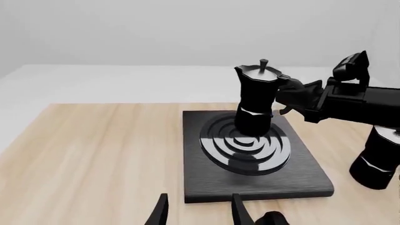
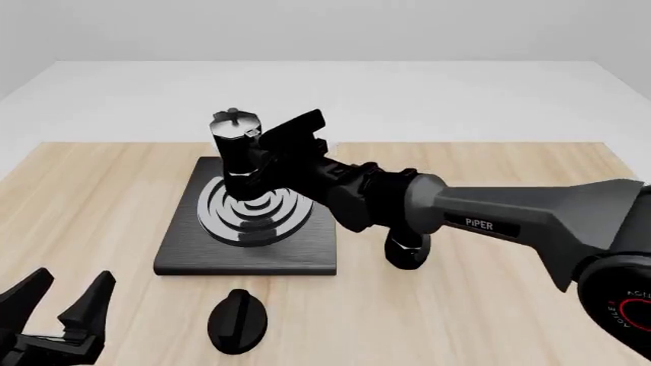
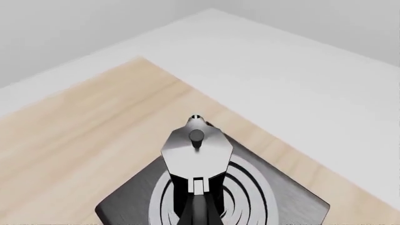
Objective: Put the right moka pot on the stove.
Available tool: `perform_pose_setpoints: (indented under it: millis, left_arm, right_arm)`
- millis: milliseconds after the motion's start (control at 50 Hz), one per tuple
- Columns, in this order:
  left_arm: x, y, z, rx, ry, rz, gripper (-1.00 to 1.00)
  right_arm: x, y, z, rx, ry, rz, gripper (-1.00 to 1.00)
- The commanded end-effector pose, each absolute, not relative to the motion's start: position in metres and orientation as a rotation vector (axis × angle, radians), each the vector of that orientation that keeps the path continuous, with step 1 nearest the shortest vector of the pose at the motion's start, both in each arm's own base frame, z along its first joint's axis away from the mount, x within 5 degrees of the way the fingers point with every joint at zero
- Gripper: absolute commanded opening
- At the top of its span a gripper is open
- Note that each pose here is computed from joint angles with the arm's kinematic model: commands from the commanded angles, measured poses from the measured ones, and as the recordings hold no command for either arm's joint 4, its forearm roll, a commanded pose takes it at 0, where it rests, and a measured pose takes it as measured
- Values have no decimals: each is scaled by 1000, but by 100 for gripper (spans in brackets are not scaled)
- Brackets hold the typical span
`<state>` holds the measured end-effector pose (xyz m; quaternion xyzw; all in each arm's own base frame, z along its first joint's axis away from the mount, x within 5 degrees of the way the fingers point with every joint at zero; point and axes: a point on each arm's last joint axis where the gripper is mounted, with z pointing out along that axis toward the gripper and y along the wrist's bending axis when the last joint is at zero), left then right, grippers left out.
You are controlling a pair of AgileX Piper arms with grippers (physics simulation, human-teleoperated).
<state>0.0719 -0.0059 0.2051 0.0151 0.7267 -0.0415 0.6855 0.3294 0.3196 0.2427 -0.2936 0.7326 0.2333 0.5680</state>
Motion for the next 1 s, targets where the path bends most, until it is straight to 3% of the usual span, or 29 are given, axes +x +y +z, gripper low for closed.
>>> perform_pose_setpoints:
  millis: [20, 1000]
  left_arm:
    - [72, -6, 205, 32, 1629, -98, 100]
    - [72, -7, 205, 30, 1635, -113, 100]
  right_arm:
    - [336, 318, 246, -664, 1682, 547, -100]
    - [368, 330, 193, -656, 1766, 520, -100]
